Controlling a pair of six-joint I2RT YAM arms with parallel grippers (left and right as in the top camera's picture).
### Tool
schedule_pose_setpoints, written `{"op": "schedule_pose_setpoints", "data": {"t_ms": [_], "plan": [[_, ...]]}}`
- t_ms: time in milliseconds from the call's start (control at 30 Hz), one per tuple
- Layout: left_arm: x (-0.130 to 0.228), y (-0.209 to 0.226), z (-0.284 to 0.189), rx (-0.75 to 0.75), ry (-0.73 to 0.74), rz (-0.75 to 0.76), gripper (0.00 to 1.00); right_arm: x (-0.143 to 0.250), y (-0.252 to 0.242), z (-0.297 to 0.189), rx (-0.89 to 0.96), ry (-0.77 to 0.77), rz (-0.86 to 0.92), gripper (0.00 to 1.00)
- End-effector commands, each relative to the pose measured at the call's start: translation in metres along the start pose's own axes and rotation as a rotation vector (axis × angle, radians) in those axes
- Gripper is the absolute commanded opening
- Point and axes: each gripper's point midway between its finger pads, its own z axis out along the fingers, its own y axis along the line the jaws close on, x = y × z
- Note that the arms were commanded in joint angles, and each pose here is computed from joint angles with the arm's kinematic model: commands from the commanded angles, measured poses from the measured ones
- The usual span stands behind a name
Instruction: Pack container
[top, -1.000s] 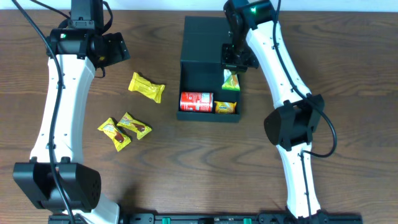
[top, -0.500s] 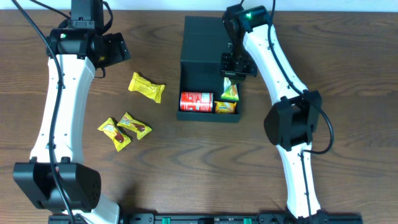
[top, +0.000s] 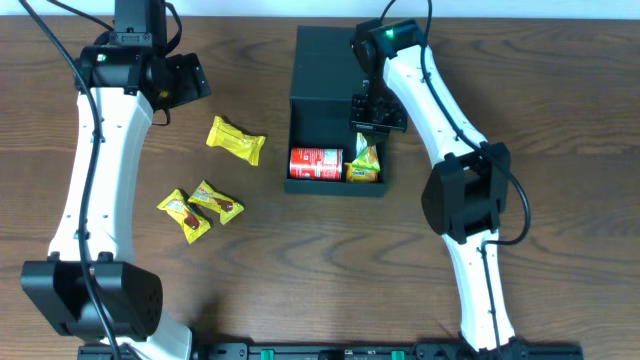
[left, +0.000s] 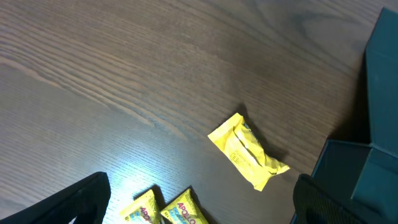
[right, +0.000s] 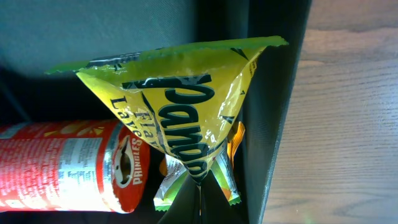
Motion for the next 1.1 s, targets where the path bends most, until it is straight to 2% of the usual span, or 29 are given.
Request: {"op": "schedule_pose_setpoints", "data": {"t_ms": [0, 33, 67, 100, 133, 233, 333, 400, 467, 567, 667, 767, 833, 933, 1067], "plan": [[-0.005, 0.002, -0.011, 0.008, -0.026, -0.001, 0.95, 0.002, 0.002, 0.0, 0.001, -0.001, 0.015, 0.02], [-0.005, 0.002, -0.011, 0.008, -0.026, -0.001, 0.95, 0.001, 0.002, 0.0, 0.003, -0.005, 0.015, 0.02], [-0.005, 0.002, -0.011, 0.008, -0.026, -0.001, 0.95, 0.0, 0.0, 0.0, 0.013, -0.012, 0.021, 0.07], [-0.005, 0.002, -0.011, 0.008, -0.026, -0.001, 0.95, -0.001, -0.001, 0.0, 0.02, -0.019, 0.021, 0.23], [-0.005, 0.002, -0.011, 0.007, -0.025, 0.0, 0.95, -0.003, -0.002, 0.0, 0.029, -0.026, 0.021, 0.32], [-0.004, 0.002, -0.011, 0.006, -0.022, 0.0, 0.95, -0.004, -0.004, 0.0, 0.039, -0.033, 0.022, 0.4], [-0.004, 0.002, -0.011, 0.006, -0.022, 0.0, 0.95, -0.007, -0.004, 0.0, 0.035, -0.045, 0.021, 0.38], [-0.004, 0.002, -0.011, 0.006, -0.022, 0.001, 0.95, -0.008, -0.003, -0.004, 0.03, -0.054, 0.02, 0.3], [-0.004, 0.002, -0.011, 0.006, -0.022, 0.029, 0.95, -0.011, -0.001, -0.013, 0.016, -0.079, 0.008, 0.27], [-0.003, 0.003, -0.011, 0.005, -0.017, 0.085, 0.95, -0.021, -0.003, -0.042, 0.017, -0.177, -0.005, 0.3], [0.004, -0.003, -0.009, 0.034, 0.009, 0.159, 0.95, -0.032, -0.009, -0.088, 0.021, -0.33, -0.032, 0.42], [0.016, -0.008, 0.0, 0.065, 0.053, 0.168, 0.95, -0.038, -0.014, -0.139, -0.01, -0.485, -0.057, 0.58], [0.031, -0.007, 0.013, 0.061, 0.101, 0.166, 0.94, -0.039, -0.02, -0.173, -0.031, -0.586, -0.055, 0.64], [0.056, -0.002, 0.04, 0.036, 0.171, 0.071, 0.91, -0.038, -0.035, -0.214, -0.066, -0.698, -0.028, 0.69], [0.084, -0.022, 0.072, 0.143, 0.233, -0.155, 0.92, -0.033, -0.061, -0.252, -0.1, -0.793, 0.027, 0.73]]}}
